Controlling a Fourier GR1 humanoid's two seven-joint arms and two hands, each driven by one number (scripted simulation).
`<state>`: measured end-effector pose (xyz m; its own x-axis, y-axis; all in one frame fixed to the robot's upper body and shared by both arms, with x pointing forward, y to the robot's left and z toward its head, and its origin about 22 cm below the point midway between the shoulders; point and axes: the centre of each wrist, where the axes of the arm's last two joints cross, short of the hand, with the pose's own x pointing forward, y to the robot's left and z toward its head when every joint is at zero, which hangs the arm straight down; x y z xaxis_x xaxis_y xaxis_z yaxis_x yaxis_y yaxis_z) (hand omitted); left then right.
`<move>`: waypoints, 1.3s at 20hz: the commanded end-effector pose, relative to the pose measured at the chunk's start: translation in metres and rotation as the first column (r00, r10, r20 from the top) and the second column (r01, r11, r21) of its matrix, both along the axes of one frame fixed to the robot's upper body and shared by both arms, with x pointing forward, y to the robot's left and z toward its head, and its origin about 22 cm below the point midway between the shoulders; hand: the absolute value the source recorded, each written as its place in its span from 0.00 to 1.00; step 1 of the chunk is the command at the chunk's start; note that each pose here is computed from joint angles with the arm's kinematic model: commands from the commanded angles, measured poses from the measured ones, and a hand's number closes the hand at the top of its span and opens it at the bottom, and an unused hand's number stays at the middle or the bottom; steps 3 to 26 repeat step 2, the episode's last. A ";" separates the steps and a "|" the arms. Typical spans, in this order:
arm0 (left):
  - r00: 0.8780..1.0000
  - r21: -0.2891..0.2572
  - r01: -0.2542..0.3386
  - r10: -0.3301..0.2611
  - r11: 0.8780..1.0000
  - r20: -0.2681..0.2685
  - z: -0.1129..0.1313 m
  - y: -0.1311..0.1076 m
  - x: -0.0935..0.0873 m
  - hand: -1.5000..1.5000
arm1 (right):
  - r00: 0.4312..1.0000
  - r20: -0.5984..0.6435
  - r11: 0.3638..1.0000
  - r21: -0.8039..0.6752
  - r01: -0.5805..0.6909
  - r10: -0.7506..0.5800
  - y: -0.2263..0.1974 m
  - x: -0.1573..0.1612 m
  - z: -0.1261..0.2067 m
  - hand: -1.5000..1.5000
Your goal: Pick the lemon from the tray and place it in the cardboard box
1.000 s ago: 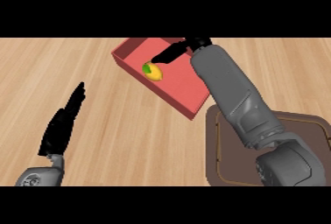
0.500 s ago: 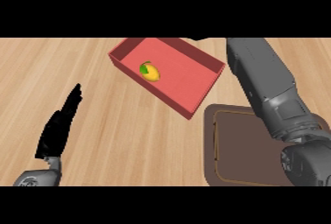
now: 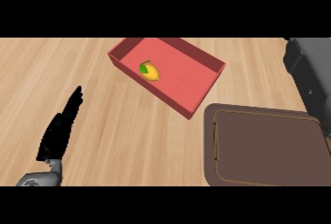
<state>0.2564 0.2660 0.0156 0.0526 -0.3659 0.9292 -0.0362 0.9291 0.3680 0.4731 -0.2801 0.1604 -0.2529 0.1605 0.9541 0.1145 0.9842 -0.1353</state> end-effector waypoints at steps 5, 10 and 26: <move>1.000 -0.004 -0.007 0.007 1.000 -0.012 0.000 0.007 -0.005 0.50 | 0.999 0.002 0.999 -0.017 -0.038 0.038 -0.069 -0.017 0.010 0.00; 1.000 -0.004 -0.007 0.007 1.000 -0.012 0.000 0.007 -0.005 0.50 | 0.999 0.002 0.999 -0.017 -0.038 0.038 -0.069 -0.017 0.010 0.00; 1.000 -0.004 -0.007 0.007 1.000 -0.012 0.000 0.007 -0.005 0.50 | 0.999 0.002 0.999 -0.017 -0.038 0.038 -0.069 -0.017 0.010 0.00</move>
